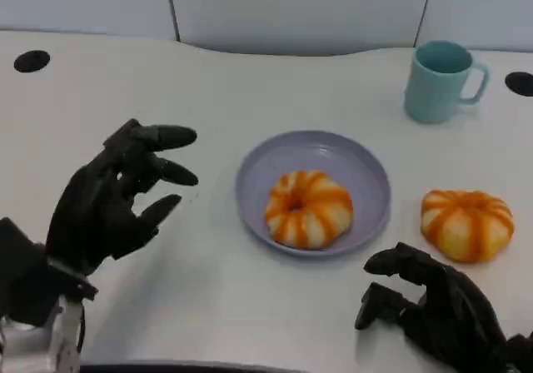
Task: Grasp the bread from the table and place it into the plate.
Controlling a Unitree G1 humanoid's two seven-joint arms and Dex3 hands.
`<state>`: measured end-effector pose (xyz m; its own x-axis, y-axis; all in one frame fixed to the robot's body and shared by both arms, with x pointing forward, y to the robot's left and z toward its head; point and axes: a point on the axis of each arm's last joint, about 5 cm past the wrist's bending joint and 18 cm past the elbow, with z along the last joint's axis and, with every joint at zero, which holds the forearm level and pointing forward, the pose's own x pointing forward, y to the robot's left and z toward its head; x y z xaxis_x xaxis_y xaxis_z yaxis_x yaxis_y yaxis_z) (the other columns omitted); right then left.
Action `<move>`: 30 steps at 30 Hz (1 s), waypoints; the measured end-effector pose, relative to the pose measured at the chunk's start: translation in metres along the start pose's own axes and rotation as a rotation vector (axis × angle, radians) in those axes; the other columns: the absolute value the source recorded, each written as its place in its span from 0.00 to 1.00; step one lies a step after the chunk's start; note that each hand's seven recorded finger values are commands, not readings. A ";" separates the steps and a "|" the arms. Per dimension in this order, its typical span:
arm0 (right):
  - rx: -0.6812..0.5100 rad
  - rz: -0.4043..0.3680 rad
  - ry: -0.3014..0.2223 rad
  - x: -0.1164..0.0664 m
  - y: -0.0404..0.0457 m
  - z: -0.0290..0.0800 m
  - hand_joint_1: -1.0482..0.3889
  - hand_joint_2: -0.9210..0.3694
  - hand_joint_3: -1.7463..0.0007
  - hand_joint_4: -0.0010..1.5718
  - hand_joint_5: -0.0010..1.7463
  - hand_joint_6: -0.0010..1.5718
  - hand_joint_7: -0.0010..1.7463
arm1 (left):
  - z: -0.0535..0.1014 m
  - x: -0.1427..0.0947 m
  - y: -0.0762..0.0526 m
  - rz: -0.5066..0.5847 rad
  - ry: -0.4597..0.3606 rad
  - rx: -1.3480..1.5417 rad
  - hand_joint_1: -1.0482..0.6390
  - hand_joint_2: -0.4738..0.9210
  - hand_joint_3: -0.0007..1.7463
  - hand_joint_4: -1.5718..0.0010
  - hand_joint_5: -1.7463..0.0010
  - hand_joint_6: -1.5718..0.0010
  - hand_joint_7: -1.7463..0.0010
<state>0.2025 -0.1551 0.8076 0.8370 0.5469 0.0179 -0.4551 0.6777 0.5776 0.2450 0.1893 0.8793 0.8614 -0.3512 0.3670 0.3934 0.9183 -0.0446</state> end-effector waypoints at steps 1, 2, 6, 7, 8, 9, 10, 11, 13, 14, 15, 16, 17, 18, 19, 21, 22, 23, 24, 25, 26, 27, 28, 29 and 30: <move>-0.002 -0.002 0.001 0.000 0.0000 0.000 0.37 0.00 0.76 0.47 0.79 0.49 0.48 | -0.001 -0.005 -0.001 0.014 0.010 -0.026 0.12 1.00 0.16 0.87 0.15 0.79 0.50; -0.004 -0.004 0.002 0.000 0.0002 0.000 0.37 0.00 0.76 0.47 0.79 0.49 0.48 | -0.002 -0.009 -0.001 0.023 0.018 -0.056 0.12 1.00 0.15 0.86 0.14 0.79 0.50; -0.009 -0.003 0.006 0.001 0.0004 0.000 0.36 0.00 0.77 0.47 0.79 0.49 0.48 | -0.005 -0.029 -0.006 0.060 0.066 -0.170 0.12 1.00 0.13 0.85 0.11 0.78 0.45; -0.009 -0.003 0.006 0.001 0.0004 0.000 0.37 0.00 0.78 0.47 0.79 0.50 0.48 | -0.007 -0.034 -0.008 0.068 0.079 -0.196 0.13 1.00 0.12 0.85 0.09 0.79 0.42; -0.008 -0.004 0.006 0.001 0.0005 0.000 0.37 0.00 0.78 0.47 0.79 0.50 0.48 | -0.008 -0.039 -0.010 0.076 0.090 -0.221 0.13 1.00 0.12 0.85 0.09 0.80 0.41; -0.008 -0.007 0.007 0.001 0.0008 0.000 0.37 0.00 0.77 0.48 0.79 0.50 0.48 | -0.009 -0.044 -0.012 0.082 0.106 -0.239 0.13 1.00 0.13 0.86 0.07 0.81 0.40; -0.009 -0.009 0.007 0.001 0.0014 0.001 0.37 0.00 0.77 0.48 0.79 0.50 0.49 | -0.009 -0.049 -0.013 0.090 0.120 -0.250 0.14 1.00 0.13 0.88 0.05 0.82 0.37; -0.008 -0.011 0.008 0.001 0.0017 0.001 0.37 0.00 0.77 0.48 0.79 0.50 0.49 | -0.010 -0.054 -0.014 0.103 0.130 -0.265 0.14 1.00 0.13 0.88 0.04 0.83 0.36; -0.004 -0.012 0.011 0.001 0.0019 0.001 0.37 0.00 0.77 0.48 0.79 0.50 0.49 | -0.011 -0.063 -0.015 0.135 0.144 -0.294 0.16 1.00 0.14 0.90 0.02 0.84 0.32; -0.003 -0.012 0.012 0.001 0.0019 0.001 0.37 0.00 0.77 0.48 0.79 0.50 0.49 | -0.012 -0.068 -0.015 0.150 0.149 -0.305 0.16 1.00 0.14 0.90 0.02 0.84 0.31; -0.002 -0.012 0.012 0.001 0.0018 0.001 0.37 0.00 0.77 0.47 0.79 0.50 0.49 | -0.012 -0.071 -0.015 0.160 0.156 -0.312 0.16 1.00 0.14 0.89 0.01 0.84 0.30; -0.002 -0.011 0.012 0.001 0.0017 0.001 0.37 0.00 0.77 0.47 0.78 0.49 0.49 | -0.012 -0.074 -0.015 0.169 0.162 -0.319 0.17 1.00 0.14 0.87 0.02 0.83 0.30; -0.001 -0.010 0.012 0.001 0.0017 0.001 0.37 0.00 0.77 0.47 0.78 0.49 0.48 | -0.012 -0.076 -0.014 0.177 0.167 -0.324 0.17 1.00 0.14 0.86 0.03 0.82 0.29; -0.001 -0.010 0.012 0.001 0.0017 0.001 0.37 0.00 0.77 0.47 0.78 0.49 0.48 | -0.013 -0.077 -0.014 0.184 0.173 -0.329 0.17 1.00 0.13 0.85 0.03 0.82 0.30; -0.001 -0.009 0.012 0.001 0.0016 0.001 0.38 0.00 0.76 0.48 0.78 0.49 0.49 | -0.013 -0.080 -0.015 0.190 0.181 -0.339 0.17 1.00 0.13 0.84 0.03 0.82 0.30; -0.001 -0.009 0.013 0.001 0.0016 0.001 0.38 0.00 0.76 0.48 0.79 0.49 0.49 | -0.015 -0.083 -0.016 0.204 0.200 -0.374 0.18 1.00 0.13 0.83 0.04 0.82 0.30; -0.001 -0.009 0.012 0.001 0.0017 0.001 0.37 0.00 0.76 0.48 0.79 0.48 0.49 | -0.016 -0.085 -0.017 0.211 0.209 -0.391 0.18 1.00 0.12 0.83 0.03 0.82 0.30; -0.001 -0.007 0.012 0.001 0.0016 0.001 0.37 0.00 0.76 0.48 0.79 0.48 0.49 | -0.017 -0.086 -0.018 0.214 0.217 -0.402 0.18 1.00 0.12 0.83 0.03 0.82 0.30; 0.000 -0.006 0.011 0.001 0.0016 0.001 0.37 0.00 0.76 0.47 0.80 0.48 0.50 | -0.017 -0.087 -0.019 0.217 0.224 -0.412 0.19 1.00 0.12 0.83 0.03 0.82 0.29; 0.000 -0.004 0.011 0.001 0.0016 0.001 0.37 0.00 0.76 0.46 0.80 0.47 0.50 | -0.018 -0.088 -0.019 0.219 0.227 -0.421 0.19 1.00 0.12 0.83 0.03 0.82 0.29; -0.001 -0.003 0.012 0.001 0.0016 0.001 0.37 0.00 0.76 0.46 0.81 0.47 0.51 | -0.018 -0.088 -0.019 0.220 0.229 -0.431 0.19 1.00 0.11 0.82 0.02 0.81 0.28; -0.003 -0.002 0.012 0.001 0.0016 0.001 0.37 0.00 0.76 0.46 0.81 0.47 0.51 | -0.018 -0.088 -0.019 0.221 0.231 -0.438 0.18 1.00 0.12 0.82 0.02 0.81 0.28; -0.004 -0.001 0.012 0.000 0.0015 0.001 0.37 0.00 0.76 0.46 0.80 0.47 0.51 | -0.019 -0.088 -0.018 0.220 0.233 -0.447 0.18 1.00 0.12 0.81 0.02 0.81 0.28; -0.004 0.000 0.012 0.000 0.0014 0.001 0.37 0.00 0.76 0.46 0.80 0.47 0.51 | -0.019 -0.088 -0.018 0.221 0.235 -0.455 0.18 1.00 0.11 0.81 0.02 0.81 0.28; -0.005 0.000 0.012 0.000 0.0014 0.001 0.37 0.00 0.75 0.45 0.80 0.46 0.51 | -0.020 -0.088 -0.018 0.224 0.239 -0.461 0.17 1.00 0.10 0.82 0.01 0.82 0.26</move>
<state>0.2026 -0.1545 0.8093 0.8334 0.5526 0.0082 -0.4566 0.6800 0.5737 0.1683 0.2004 0.8291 0.9677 -0.2378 0.0836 0.2460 0.8189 -0.5185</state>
